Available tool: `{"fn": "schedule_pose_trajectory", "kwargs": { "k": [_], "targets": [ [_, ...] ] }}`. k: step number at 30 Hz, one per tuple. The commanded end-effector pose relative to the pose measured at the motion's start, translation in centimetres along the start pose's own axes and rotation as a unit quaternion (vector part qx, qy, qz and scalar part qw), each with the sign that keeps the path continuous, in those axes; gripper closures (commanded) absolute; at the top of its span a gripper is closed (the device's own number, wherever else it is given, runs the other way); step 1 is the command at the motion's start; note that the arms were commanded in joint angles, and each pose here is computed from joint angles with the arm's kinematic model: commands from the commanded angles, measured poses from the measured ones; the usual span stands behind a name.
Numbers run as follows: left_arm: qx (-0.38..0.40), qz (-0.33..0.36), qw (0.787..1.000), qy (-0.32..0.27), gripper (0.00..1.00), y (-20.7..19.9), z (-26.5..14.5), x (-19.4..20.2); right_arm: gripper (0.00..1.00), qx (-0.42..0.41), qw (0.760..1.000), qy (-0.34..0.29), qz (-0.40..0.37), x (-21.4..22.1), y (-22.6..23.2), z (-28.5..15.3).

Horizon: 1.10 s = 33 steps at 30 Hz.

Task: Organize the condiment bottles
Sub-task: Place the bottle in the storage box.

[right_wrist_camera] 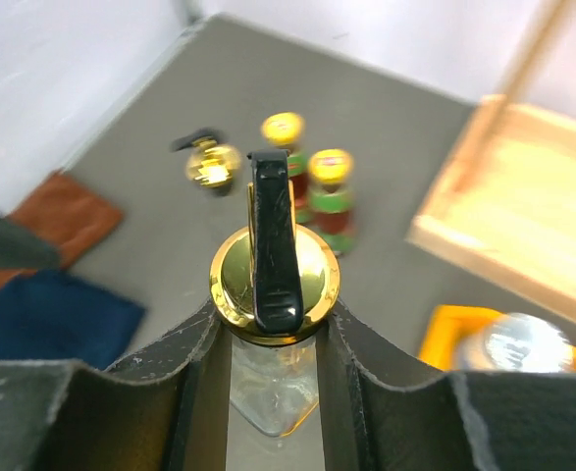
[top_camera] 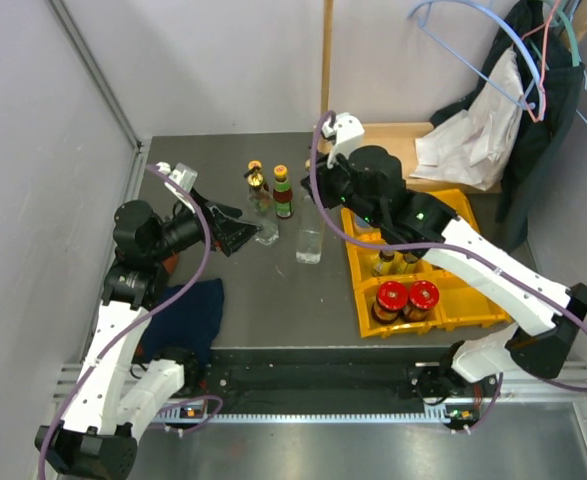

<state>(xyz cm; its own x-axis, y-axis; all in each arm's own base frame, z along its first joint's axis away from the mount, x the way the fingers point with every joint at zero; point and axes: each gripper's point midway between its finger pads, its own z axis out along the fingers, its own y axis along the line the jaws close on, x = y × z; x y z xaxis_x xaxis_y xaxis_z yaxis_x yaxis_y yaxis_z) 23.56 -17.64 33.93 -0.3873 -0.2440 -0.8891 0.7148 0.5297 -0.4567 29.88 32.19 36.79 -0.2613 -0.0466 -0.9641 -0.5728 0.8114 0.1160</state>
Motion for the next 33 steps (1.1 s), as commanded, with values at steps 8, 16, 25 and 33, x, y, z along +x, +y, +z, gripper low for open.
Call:
{"fn": "schedule_pose_trajectory", "kwargs": {
  "k": [8, 16, 25, 33],
  "targets": [
    [-0.022, 0.013, 0.999, -0.019, 0.01, 0.5, -0.1, -1.1, 1.0, 0.248, 0.954, -0.17, -0.005, -9.8, -11.9, -10.2],
    [-0.026, 0.014, 0.999, -0.02, 0.01, 0.6, -0.1, -1.2, 1.0, 0.39, 0.903, -0.182, 0.003, -9.8, -19.8, -15.5],
    [-0.03, 0.011, 0.999, -0.017, 0.01, 0.9, 0.1, -1.3, 1.0, 0.501, 0.844, -0.19, 0.02, -8.8, -26.1, -19.2],
    [-0.036, 0.009, 0.999, -0.013, 0.01, 1.4, 0.3, -1.0, 1.0, 0.537, 0.819, -0.195, 0.059, -5.5, -30.2, -17.5]
  ]
}}
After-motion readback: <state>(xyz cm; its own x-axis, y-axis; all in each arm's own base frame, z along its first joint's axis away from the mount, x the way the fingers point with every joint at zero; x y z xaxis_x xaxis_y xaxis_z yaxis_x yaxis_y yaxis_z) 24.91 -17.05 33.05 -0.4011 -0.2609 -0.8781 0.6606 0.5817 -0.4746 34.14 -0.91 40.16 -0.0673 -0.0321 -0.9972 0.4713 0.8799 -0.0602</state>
